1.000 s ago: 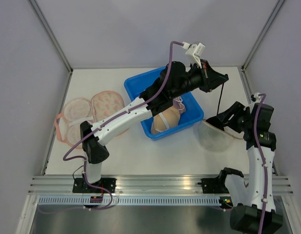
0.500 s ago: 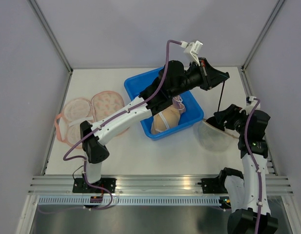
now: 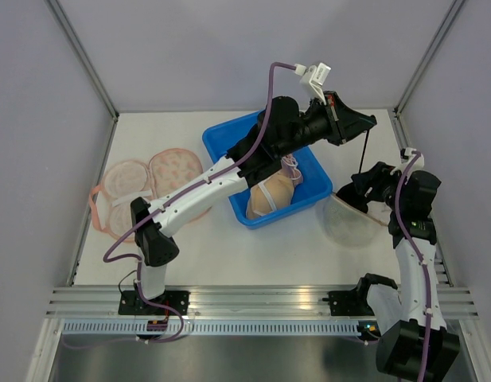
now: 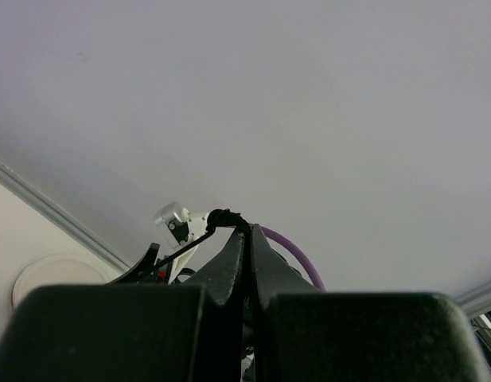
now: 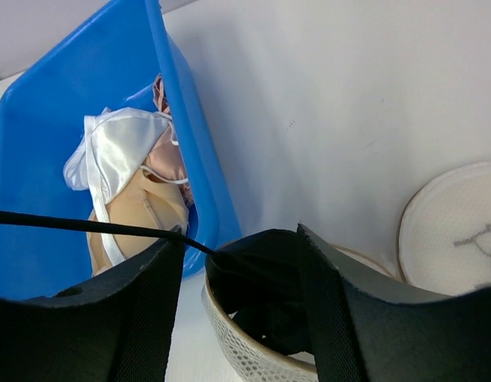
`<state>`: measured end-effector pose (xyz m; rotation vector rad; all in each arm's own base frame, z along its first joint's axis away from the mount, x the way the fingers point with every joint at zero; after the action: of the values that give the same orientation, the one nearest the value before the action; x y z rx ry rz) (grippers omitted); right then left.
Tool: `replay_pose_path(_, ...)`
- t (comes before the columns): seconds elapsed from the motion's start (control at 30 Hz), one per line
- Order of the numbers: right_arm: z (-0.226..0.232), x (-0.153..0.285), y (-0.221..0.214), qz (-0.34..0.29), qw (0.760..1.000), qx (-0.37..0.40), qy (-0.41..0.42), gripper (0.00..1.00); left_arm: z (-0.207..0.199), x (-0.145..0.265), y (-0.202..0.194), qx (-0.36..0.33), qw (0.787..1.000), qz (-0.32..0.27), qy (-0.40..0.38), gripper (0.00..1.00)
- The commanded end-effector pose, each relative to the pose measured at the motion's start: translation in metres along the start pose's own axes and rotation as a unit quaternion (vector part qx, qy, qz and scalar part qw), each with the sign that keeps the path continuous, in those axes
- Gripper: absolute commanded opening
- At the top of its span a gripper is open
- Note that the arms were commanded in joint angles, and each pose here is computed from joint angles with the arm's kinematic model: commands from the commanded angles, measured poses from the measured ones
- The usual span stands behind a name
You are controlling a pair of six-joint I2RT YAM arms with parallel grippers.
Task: Unzip the laundry bag and remove the bra
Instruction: Pick up the bra from the laundry bag.
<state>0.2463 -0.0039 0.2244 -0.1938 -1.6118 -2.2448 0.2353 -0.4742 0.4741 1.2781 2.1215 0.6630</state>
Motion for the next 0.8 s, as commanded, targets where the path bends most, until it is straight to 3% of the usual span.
replay_pose_path(0.0, 0.004, -0.005, 0.014, -0.045, 0.998, 0.024, 0.026, 0.62, -0.028, 0.001, 0.024, 0.007, 0.998, -0.034, -0.050, 0.02)
replay_pose_path(0.4, 0.002, -0.018, 0.017, -0.075, 0.996, 0.024, 0.043, 0.43, -0.018, -0.002, 0.013, 0.014, 0.999, -0.019, -0.049, 0.02)
replay_pose_path(0.5, -0.001, -0.017, 0.021, -0.080, 0.996, 0.027, 0.026, 0.31, -0.018, -0.001, 0.013, 0.015, 0.998, -0.019, -0.050, 0.02)
replay_pose_path(0.67, -0.002, -0.010, 0.031, -0.102, 0.994, 0.037, 0.002, 0.02, -0.021, 0.002, 0.009, 0.009, 0.998, -0.004, -0.061, 0.02)
replay_pose_path(0.77, -0.002, -0.003, 0.047, -0.123, 0.991, 0.048, -0.020, 0.01, -0.018, 0.007, 0.004, 0.009, 0.998, 0.009, -0.061, 0.02)
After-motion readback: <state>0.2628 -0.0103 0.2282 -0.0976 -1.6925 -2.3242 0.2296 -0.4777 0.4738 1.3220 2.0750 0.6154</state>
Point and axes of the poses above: each gripper's point midway between its finger pads, its own x axis back along the fingers, its own z axis along the line the jaws close on, y = z × x, the point moved 6 cm from there along x, back along the fingers, and after that the axes turned 6 degrees about x, right-handed, at the moved point
